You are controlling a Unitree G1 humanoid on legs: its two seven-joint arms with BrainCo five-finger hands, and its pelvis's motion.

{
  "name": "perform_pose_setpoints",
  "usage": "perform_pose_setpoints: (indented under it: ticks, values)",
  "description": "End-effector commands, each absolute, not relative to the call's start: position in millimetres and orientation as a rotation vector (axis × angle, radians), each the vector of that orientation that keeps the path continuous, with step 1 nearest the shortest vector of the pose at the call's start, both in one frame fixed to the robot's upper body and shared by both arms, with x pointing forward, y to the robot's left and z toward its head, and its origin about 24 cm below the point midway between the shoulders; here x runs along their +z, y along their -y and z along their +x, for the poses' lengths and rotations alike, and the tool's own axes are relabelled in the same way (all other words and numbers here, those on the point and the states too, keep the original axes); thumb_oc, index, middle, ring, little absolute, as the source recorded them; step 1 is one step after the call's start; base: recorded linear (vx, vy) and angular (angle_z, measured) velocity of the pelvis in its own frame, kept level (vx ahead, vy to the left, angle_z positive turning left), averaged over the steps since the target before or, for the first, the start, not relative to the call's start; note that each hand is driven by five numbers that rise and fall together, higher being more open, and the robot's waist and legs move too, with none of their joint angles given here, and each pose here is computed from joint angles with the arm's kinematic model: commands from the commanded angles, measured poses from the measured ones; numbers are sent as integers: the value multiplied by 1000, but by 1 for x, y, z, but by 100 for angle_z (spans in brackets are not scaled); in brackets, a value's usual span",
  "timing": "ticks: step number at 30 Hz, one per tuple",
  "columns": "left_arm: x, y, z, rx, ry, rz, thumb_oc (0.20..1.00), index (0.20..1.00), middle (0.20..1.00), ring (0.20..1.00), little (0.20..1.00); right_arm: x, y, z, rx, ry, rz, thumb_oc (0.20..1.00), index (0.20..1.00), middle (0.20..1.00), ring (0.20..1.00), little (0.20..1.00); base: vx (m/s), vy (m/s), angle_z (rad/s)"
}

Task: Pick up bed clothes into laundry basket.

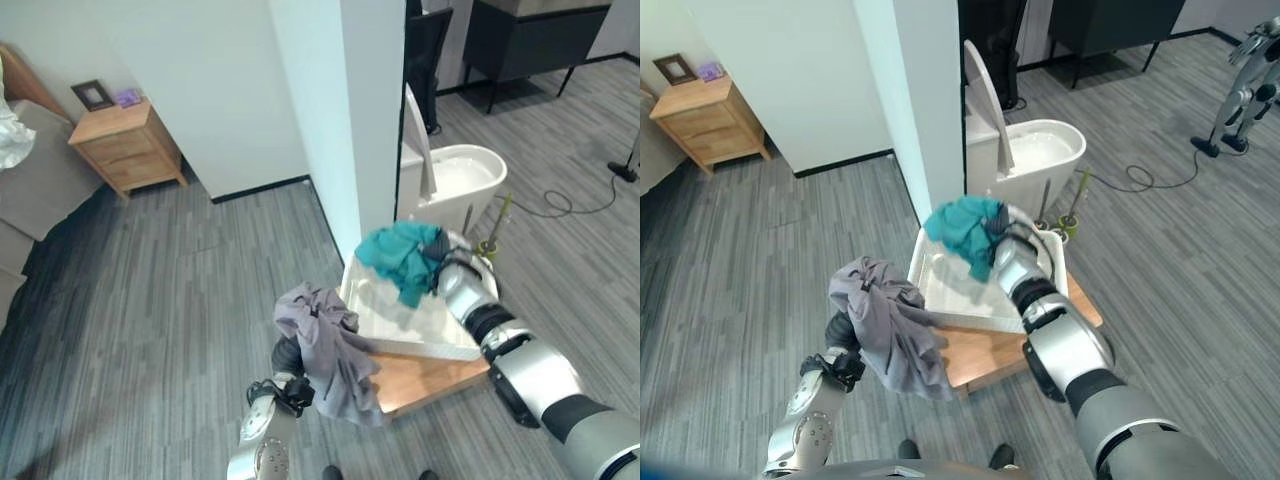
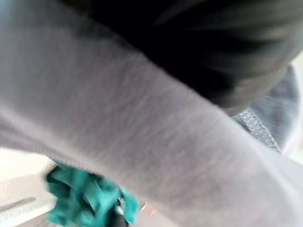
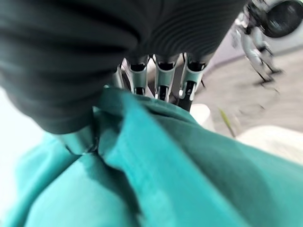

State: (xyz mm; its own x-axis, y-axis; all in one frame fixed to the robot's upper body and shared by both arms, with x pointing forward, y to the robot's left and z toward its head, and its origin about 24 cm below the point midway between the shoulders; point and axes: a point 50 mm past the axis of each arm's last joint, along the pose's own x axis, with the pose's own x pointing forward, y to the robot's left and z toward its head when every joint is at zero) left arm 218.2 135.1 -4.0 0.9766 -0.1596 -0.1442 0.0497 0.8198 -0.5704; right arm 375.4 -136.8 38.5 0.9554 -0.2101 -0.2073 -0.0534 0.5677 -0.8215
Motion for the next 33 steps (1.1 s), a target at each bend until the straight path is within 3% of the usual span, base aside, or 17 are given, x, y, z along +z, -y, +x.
perform_pose_setpoints:
  ticks: [1, 5, 6, 11, 18, 21, 22, 24, 27, 29, 33]
  values:
    - [23, -129, 230, -206, -56, -609, 200, 200, 200, 200, 200, 52, 139, 383, -177, -250, -941, 200, 200, 200, 200, 200, 131, -96, 17]
    - [19, -125, 227, -207, -74, -620, 200, 200, 200, 200, 200, 11, 138, 359, -158, -380, -928, 200, 200, 200, 200, 200, 198, -79, 41]
    - [17, -123, 224, -198, -86, -640, 200, 200, 200, 200, 200, -6, 142, 347, -150, -441, -962, 1000, 1000, 1000, 1000, 1000, 66, -114, 41]
    - [24, -121, 220, -224, -67, -602, 200, 200, 200, 200, 200, -18, 157, 337, -165, -495, -965, 1000, 1000, 1000, 1000, 1000, 97, -78, 25]
    - [108, -177, 244, -100, 303, -182, 200, 200, 200, 200, 200, 8, 196, 344, -233, -346, -816, 1000, 1000, 1000, 1000, 1000, -35, -32, 5]
    - [166, -201, 250, -51, 517, -50, 200, 200, 200, 200, 200, -36, 246, 277, -344, -482, -795, 1000, 1000, 1000, 1000, 1000, -36, -35, -26]
    - [201, -204, 255, -46, 632, 17, 200, 200, 200, 200, 200, -75, 267, 224, -374, -658, -876, 1000, 1000, 1000, 1000, 1000, -26, -55, -20]
    - [230, -198, 266, -48, 726, 89, 200, 200, 200, 200, 200, -120, 277, 147, -407, -933, -948, 1000, 1000, 1000, 1000, 1000, -8, -51, -11]
    - [253, -165, 286, -120, 775, 93, 200, 200, 200, 200, 200, -146, 279, 71, -374, -1214, -961, 1000, 1000, 1000, 1000, 1000, -12, -14, -24]
    - [253, -148, 303, -120, 727, 91, 200, 200, 200, 200, 200, -154, 276, 28, -351, -1378, -912, 1000, 1000, 1000, 1000, 1000, -45, 19, -26]
    - [236, -140, 325, -102, 605, 42, 200, 200, 200, 200, 200, -157, 272, 6, -337, -1472, -842, 1000, 1000, 1000, 1000, 1000, -11, 26, -39]
